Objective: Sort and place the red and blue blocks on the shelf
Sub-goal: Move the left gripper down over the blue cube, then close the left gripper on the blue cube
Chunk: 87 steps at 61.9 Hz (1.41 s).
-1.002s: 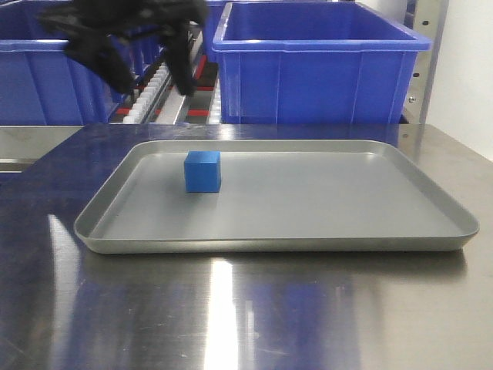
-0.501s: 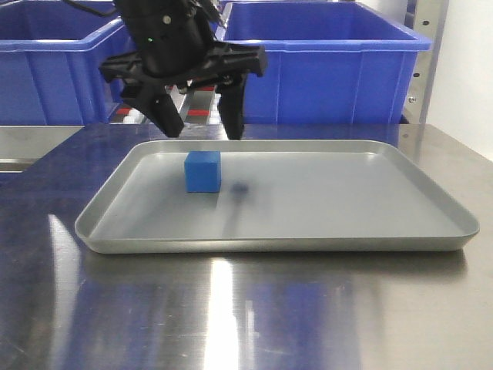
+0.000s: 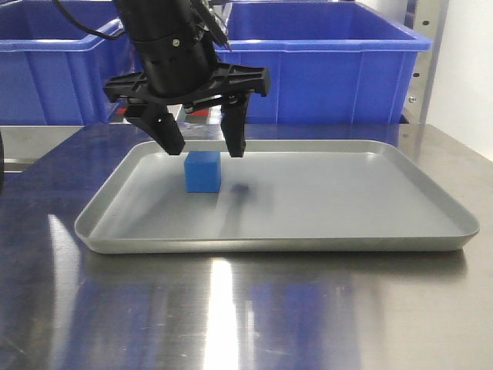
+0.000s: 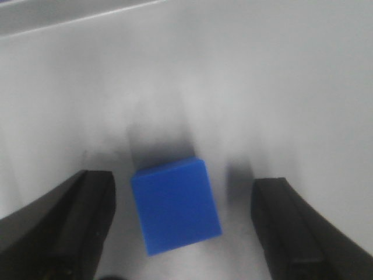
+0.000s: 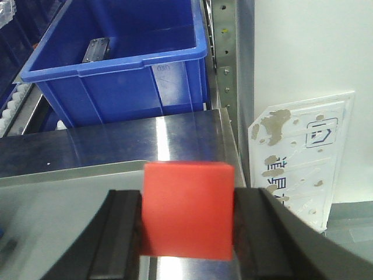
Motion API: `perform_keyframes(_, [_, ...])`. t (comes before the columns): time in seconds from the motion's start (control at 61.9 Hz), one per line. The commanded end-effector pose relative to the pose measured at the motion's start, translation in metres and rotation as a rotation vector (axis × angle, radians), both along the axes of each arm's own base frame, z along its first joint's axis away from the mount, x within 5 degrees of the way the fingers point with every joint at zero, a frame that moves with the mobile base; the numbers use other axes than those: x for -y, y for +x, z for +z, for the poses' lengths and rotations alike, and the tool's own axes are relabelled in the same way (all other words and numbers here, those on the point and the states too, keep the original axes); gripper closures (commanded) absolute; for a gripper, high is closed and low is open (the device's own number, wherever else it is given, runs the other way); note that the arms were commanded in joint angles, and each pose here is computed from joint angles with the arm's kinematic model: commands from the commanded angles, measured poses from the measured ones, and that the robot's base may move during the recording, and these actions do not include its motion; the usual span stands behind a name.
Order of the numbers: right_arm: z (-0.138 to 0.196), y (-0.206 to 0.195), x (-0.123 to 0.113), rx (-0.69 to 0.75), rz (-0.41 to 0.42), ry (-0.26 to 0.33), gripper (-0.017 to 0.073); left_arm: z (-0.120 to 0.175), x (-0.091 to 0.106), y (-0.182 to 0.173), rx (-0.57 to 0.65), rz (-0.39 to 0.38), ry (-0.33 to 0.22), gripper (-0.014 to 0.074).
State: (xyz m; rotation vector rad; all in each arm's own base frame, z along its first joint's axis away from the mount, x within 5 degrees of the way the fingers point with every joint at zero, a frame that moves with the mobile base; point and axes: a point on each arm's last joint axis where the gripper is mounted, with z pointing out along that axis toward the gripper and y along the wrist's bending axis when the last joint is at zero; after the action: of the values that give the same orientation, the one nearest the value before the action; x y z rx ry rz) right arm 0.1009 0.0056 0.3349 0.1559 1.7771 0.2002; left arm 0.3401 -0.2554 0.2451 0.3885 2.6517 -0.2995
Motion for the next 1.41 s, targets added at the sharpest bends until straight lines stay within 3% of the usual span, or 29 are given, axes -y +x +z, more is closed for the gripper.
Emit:
perform_keyframes(0.0, [0.018, 0.000, 0.000, 0.122, 0.002, -0.011, 0.0501, 0.029, 0.001, 0.000, 0.090, 0.003, -0.060, 0.0058])
perform_keyframes(0.695, [0.018, 0.000, 0.000, 0.122, 0.002, -0.011, 0.0501, 0.000, 0.005, 0.006, 0.020, 0.004, -0.008, 0.0072])
perform_keyframes(0.905, [0.018, 0.000, 0.000, 0.122, 0.002, -0.011, 0.0501, -0.002, 0.005, 0.006, 0.011, 0.005, -0.002, 0.0211])
perform_keyframes(1.083, [0.018, 0.000, 0.000, 0.122, 0.002, -0.011, 0.0501, 0.000, 0.004, 0.004, 0.001, 0.005, 0.005, 0.0485])
perform_keyframes(1.39, [0.018, 0.000, 0.000, 0.122, 0.002, -0.011, 0.0501, 0.033, -0.015, 0.002, 0.083, 0.011, 0.045, 0.0465])
